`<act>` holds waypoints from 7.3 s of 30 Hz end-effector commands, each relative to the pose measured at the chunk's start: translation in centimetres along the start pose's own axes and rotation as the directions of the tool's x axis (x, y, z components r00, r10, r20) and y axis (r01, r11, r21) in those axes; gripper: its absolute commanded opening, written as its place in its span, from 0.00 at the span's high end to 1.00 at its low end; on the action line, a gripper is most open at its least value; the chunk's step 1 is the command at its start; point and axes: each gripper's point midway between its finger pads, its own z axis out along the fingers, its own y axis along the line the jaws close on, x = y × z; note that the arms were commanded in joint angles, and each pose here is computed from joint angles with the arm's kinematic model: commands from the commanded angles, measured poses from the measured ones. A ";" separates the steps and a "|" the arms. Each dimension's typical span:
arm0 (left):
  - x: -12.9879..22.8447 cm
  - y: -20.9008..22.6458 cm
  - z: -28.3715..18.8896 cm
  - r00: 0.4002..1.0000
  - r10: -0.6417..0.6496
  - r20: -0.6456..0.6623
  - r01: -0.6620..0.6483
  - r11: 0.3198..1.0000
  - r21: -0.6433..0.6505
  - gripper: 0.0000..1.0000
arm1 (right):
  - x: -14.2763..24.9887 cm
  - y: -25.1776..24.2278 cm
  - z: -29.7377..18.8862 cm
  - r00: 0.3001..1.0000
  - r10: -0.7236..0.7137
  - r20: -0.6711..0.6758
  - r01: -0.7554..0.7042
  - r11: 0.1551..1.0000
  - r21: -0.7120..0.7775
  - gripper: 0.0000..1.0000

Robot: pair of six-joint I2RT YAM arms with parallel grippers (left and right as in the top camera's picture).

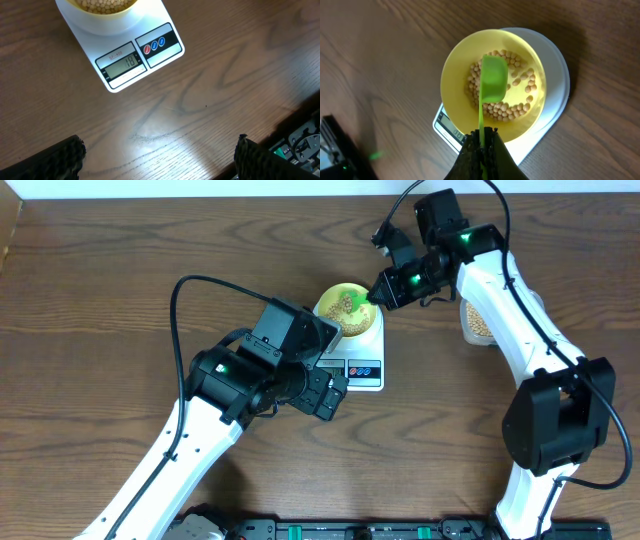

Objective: Scoop item into bowl and weigh 50g on scale
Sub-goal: 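Tip the scoop to pour soybeans into the yellow bowl, then move the empty scoop back down into the soybean tub, then scoop soybeans with the green scoop in the tub using the right gripper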

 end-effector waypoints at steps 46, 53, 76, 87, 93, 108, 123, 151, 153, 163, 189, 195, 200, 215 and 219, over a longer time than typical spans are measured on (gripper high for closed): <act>0.0 0.0 0.0 1.000 -0.005 0.001 0.005 1.000 0.007 0.02 | -2.3 4.0 -4.0 0.871 -0.461 -0.170 0.490 0.787 0.376 0.99; 0.0 0.0 0.0 1.000 -0.005 0.001 0.005 1.000 0.007 0.02 | -2.9 4.9 -5.3 0.905 -0.421 -0.065 0.421 0.858 0.294 0.99; 0.0 0.0 0.0 1.000 -0.005 0.001 0.005 1.000 0.007 0.02 | 4.7 -11.5 -20.8 0.916 0.343 0.207 -0.365 0.501 0.785 0.99; 0.0 0.0 0.0 1.000 -0.005 0.001 0.005 1.000 0.007 0.02 | 8.1 -14.5 -18.9 0.873 0.451 0.185 -0.404 0.457 0.793 0.99; 0.0 0.0 0.0 1.000 -0.005 0.001 0.005 1.000 0.007 0.02 | 9.8 -16.1 -16.8 0.861 0.482 0.163 -0.401 0.448 0.799 0.99; 0.0 0.0 0.0 1.000 -0.005 0.001 0.005 1.000 0.007 0.02 | 12.2 -17.8 -12.4 0.821 0.554 0.138 -0.475 0.529 0.704 0.99; 0.0 0.0 0.0 1.000 -0.005 0.001 0.005 1.000 0.007 0.02 | 11.9 -16.7 -10.0 0.795 0.596 0.113 -0.558 0.647 0.519 0.99; 0.0 0.0 0.0 1.000 -0.005 0.001 0.005 1.000 0.007 0.02 | 13.1 -19.5 -13.4 0.721 0.672 0.172 -0.693 0.690 0.210 0.99; 0.0 0.0 0.0 1.000 -0.005 0.001 0.005 1.000 0.007 0.02 | 13.2 -19.6 -13.0 0.721 0.675 0.159 -0.693 0.691 0.206 0.99; 0.0 0.0 0.0 1.000 -0.005 0.001 0.005 1.000 0.007 0.02 | 12.3 -20.0 -12.0 0.756 0.636 0.155 -0.654 0.747 0.124 0.99; 0.0 0.0 0.0 1.000 -0.005 0.001 0.005 1.000 0.007 0.02 | 13.9 -20.7 -10.9 0.743 0.644 0.182 -0.643 0.762 -0.072 0.99; 0.0 0.0 0.0 1.000 -0.005 0.001 0.005 1.000 0.007 0.02 | 13.7 -20.2 -10.8 0.761 0.621 0.188 -0.611 0.784 -0.112 0.99; 0.0 0.0 0.0 1.000 -0.005 0.001 0.005 1.000 0.007 0.02 | 14.0 -20.6 -11.3 0.757 0.622 0.200 -0.613 0.782 -0.115 0.99; 0.0 0.0 0.0 1.000 -0.005 0.001 0.005 1.000 0.007 0.02 | 14.8 -22.0 -13.7 0.727 0.630 0.273 -0.604 0.776 -0.183 0.99; 0.0 0.0 0.0 1.000 -0.005 0.001 0.005 1.000 0.007 0.02 | 14.9 -22.2 -13.9 0.723 0.632 0.279 -0.606 0.774 -0.183 0.99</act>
